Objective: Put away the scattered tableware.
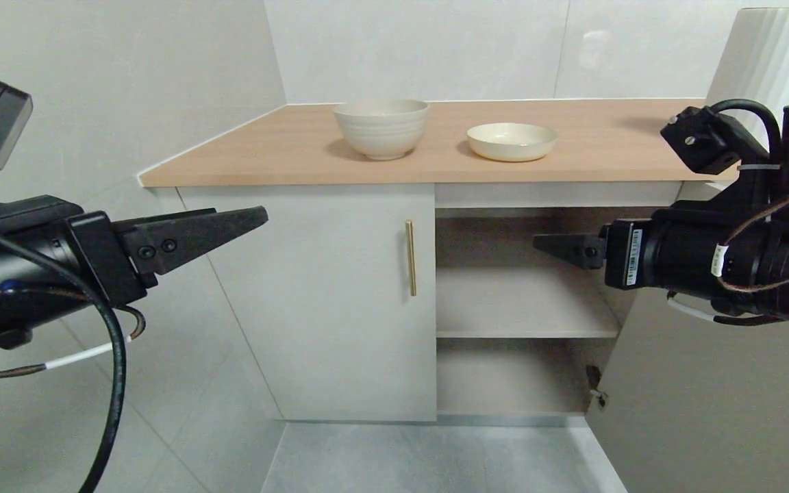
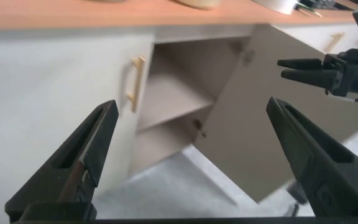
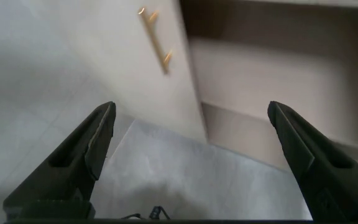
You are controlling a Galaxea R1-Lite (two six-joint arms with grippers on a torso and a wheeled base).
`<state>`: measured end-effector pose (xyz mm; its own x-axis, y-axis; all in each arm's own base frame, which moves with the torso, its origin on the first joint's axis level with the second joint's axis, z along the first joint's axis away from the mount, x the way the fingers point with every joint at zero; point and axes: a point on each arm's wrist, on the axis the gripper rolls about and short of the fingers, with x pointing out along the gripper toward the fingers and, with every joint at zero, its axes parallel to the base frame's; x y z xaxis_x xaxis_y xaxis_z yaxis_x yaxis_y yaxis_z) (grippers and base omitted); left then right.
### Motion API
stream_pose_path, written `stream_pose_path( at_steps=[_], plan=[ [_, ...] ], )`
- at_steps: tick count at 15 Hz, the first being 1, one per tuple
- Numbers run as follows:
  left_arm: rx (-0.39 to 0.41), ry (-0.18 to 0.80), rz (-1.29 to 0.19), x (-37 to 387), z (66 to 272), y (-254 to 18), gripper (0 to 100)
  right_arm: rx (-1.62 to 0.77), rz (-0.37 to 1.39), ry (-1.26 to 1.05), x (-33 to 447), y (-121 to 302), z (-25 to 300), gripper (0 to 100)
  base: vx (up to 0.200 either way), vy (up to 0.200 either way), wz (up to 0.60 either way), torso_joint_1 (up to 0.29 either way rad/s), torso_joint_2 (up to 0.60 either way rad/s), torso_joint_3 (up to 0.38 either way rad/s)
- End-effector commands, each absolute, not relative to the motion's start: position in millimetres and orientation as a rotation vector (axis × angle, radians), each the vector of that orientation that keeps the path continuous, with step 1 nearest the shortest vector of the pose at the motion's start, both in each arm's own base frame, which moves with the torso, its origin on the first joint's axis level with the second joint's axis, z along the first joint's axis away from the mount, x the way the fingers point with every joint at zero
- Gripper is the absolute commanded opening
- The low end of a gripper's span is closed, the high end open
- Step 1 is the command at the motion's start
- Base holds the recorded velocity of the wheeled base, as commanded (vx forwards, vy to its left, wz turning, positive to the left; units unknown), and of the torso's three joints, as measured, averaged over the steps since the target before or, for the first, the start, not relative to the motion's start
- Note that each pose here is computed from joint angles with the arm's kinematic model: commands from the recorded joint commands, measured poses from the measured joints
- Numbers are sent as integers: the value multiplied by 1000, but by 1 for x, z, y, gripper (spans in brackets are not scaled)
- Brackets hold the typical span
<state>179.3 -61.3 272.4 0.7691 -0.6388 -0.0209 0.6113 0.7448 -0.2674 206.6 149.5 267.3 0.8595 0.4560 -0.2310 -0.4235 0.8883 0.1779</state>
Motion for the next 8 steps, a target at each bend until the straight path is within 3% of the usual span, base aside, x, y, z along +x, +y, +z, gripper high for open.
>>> stream_pose_path(
  at_steps=[1,8],
  plan=[
    [-256,118,-683,181,272,-61,100,126,464,269,206,149,269,100,200,0,0,7,2,2],
    [-257,115,-675,182,273,-60,100,162,475,288,197,143,279,100,0,0,0,0,0,0]
  ],
)
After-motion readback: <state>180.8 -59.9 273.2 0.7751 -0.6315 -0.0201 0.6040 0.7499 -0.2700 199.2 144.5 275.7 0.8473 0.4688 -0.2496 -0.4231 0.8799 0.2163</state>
